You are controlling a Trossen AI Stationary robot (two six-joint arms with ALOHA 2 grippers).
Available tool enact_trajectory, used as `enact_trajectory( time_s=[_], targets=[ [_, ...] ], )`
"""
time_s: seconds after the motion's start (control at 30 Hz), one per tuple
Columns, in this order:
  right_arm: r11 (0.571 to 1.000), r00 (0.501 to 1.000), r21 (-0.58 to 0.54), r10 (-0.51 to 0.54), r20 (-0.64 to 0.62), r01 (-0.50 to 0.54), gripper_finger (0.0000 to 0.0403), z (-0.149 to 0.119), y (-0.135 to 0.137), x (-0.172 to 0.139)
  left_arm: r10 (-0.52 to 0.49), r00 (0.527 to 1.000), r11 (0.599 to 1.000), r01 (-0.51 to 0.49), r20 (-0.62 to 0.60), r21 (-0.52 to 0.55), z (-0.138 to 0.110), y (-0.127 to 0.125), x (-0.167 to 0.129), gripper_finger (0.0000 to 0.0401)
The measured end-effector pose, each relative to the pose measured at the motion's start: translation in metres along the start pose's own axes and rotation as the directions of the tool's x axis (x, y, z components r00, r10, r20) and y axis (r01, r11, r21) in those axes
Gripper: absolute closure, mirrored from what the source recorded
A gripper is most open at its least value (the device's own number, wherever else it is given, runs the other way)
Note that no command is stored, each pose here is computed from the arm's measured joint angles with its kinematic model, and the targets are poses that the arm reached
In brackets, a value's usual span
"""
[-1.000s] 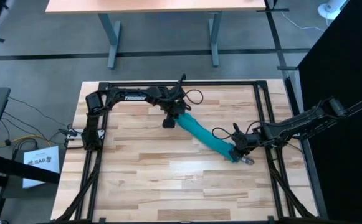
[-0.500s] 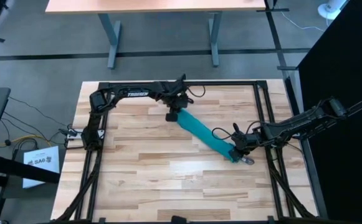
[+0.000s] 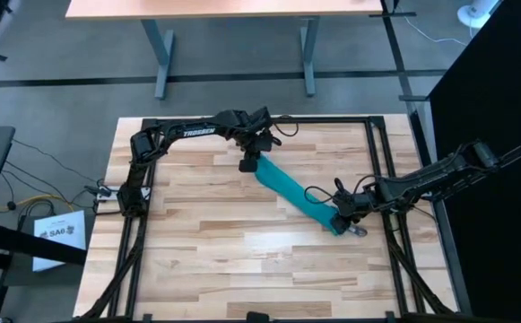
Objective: Roll towel
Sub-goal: Roll the blue towel
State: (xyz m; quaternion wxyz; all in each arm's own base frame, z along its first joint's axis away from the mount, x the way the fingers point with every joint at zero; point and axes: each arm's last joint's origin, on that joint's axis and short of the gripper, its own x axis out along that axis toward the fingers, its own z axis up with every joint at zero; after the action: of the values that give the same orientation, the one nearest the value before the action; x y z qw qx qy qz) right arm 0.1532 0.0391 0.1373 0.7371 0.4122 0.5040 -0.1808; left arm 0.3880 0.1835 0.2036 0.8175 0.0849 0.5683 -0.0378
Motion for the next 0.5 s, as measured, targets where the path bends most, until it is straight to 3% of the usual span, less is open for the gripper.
enact_trajectory(
  time_s=[0.2, 0.4, 0.5],
  targets=[
    [1.0, 1.0, -0.03, 0.001, 0.009, -0.001, 0.023, 0.001, 0.001, -0.001, -0.027, 0.999, 1.0, 0.027, -0.046, 0.009, -0.007, -0.004, 0.006, 0.0308],
    [0.995, 1.0, -0.103, 0.009, 0.03, -0.005, 0.0229, 0.004, 0.009, -0.008, 0.026, 0.991, 0.998, -0.034, -0.133, -0.056, -0.008, -0.003, 0.0, 0.0248],
    [0.985, 0.996, -0.153, -0.067, 0.062, 0.076, 0.0229, 0.005, 0.017, -0.024, 0.025, 0.99, 0.996, -0.037, -0.141, -0.085, -0.005, -0.002, -0.008, 0.0229]
  ],
)
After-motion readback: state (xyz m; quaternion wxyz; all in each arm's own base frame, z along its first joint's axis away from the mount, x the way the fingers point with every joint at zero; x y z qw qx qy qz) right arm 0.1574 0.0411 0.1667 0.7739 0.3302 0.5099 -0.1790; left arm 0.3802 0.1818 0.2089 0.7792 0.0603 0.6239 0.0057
